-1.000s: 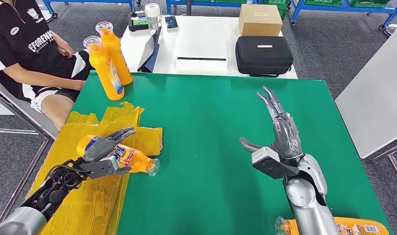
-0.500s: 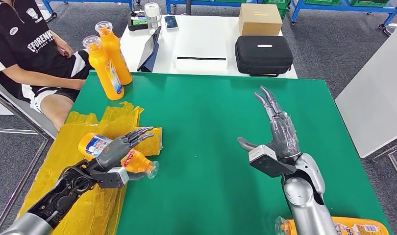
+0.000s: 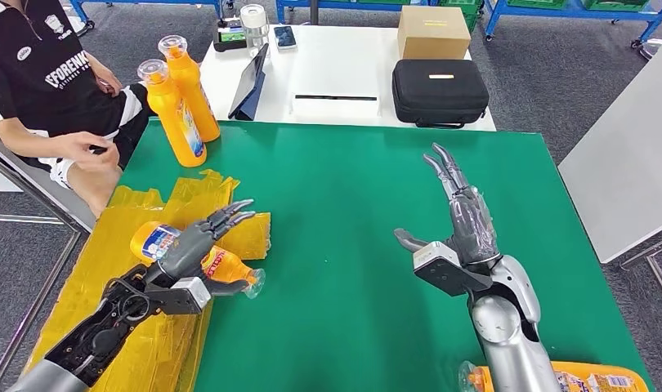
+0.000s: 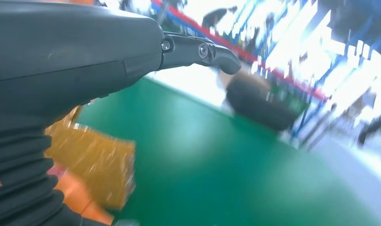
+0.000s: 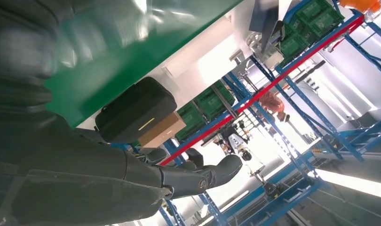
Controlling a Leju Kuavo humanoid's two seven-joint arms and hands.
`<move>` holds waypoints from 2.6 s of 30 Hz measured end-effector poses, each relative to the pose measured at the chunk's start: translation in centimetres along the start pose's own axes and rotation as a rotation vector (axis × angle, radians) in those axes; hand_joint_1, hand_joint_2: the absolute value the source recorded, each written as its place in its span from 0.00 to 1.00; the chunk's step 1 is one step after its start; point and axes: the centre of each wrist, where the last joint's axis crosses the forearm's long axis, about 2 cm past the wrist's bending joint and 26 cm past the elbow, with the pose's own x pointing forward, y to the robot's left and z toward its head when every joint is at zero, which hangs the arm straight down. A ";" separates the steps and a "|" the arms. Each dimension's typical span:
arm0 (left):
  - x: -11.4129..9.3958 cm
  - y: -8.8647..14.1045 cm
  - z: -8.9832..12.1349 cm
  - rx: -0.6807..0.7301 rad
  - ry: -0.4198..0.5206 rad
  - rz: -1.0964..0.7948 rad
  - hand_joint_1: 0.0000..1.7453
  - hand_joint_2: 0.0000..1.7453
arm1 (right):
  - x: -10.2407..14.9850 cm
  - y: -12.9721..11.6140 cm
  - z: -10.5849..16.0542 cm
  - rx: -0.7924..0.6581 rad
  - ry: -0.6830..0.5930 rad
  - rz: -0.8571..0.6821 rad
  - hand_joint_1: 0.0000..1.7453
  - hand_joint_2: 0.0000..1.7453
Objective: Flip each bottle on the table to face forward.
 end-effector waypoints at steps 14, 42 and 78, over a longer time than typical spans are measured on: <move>1.3 3.8 -4.4 0.500 -0.014 0.365 0.00 1.00 | 3.8 -0.3 3.5 0.053 -0.077 -0.078 0.00 1.00; -0.1 -2.8 -9.9 0.449 0.119 0.654 0.00 1.00 | 2.3 -11.6 15.0 0.374 0.095 0.184 0.00 1.00; -1.0 -2.5 -9.9 0.501 0.178 0.690 0.00 1.00 | 1.4 0.4 10.1 0.481 0.014 0.177 0.00 1.00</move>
